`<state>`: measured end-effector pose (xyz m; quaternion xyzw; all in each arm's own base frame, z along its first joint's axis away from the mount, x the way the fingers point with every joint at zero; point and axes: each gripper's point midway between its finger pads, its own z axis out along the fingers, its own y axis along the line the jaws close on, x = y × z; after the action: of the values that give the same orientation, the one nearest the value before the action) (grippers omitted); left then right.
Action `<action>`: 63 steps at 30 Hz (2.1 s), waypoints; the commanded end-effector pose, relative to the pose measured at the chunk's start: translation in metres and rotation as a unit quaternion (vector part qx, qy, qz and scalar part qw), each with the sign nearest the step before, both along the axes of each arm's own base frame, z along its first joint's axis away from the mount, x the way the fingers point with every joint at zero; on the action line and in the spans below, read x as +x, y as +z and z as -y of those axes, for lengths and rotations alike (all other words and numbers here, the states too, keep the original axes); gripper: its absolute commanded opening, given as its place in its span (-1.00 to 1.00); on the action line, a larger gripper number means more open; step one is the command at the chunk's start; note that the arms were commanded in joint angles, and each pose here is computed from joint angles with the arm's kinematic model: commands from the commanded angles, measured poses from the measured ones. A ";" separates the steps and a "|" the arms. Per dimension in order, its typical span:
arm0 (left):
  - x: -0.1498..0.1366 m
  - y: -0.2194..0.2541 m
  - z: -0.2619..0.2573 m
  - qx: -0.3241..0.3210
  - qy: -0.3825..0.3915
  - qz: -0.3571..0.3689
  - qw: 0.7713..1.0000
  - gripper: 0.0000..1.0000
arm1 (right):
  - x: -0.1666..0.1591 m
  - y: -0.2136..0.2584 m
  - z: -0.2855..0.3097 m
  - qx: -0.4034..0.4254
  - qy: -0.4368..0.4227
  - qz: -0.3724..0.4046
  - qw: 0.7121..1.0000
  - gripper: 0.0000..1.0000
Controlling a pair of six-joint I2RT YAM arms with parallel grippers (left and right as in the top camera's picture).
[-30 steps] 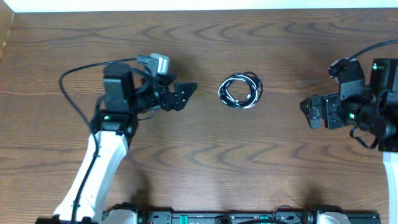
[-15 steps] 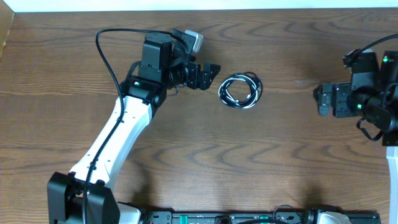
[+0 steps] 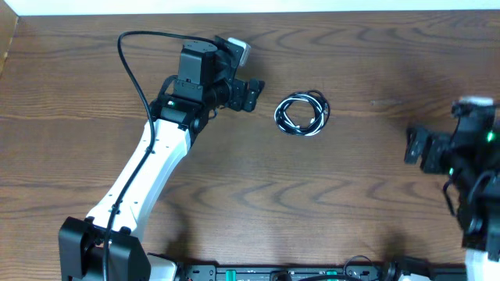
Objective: Untangle cables
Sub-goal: 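Raise the left arm and move its gripper toward the cable coil, then lower the left gripper onto the coil's left side and close it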
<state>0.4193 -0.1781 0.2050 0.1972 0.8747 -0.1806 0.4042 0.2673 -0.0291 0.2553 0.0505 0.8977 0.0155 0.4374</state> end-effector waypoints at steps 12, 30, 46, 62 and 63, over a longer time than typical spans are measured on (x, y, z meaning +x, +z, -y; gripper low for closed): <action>0.010 -0.061 0.041 0.020 -0.057 -0.040 0.997 0.82 | 0.014 -0.052 -0.022 0.089 0.034 -0.084 0.992 0.99; 0.019 -0.131 0.093 0.027 -0.085 -0.108 0.990 0.81 | 0.020 -0.080 -0.035 0.119 0.075 -0.138 0.980 0.98; 0.020 -0.173 0.094 0.035 -0.087 -0.136 0.986 0.52 | 0.008 -0.086 -0.042 0.128 0.090 -0.163 0.974 0.99; 0.014 -0.185 0.106 0.039 -0.099 -0.141 0.984 0.16 | 0.006 -0.087 -0.042 0.130 0.090 -0.166 0.973 0.99; 0.012 -0.187 0.107 0.039 -0.101 -0.142 0.984 -0.03 | 0.006 -0.087 -0.042 0.131 0.090 -0.167 0.973 0.99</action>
<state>0.4311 -0.2774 0.0268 0.2656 0.9065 -0.2097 0.2525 0.2750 0.0113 0.1688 0.0359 0.9494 0.1589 0.2685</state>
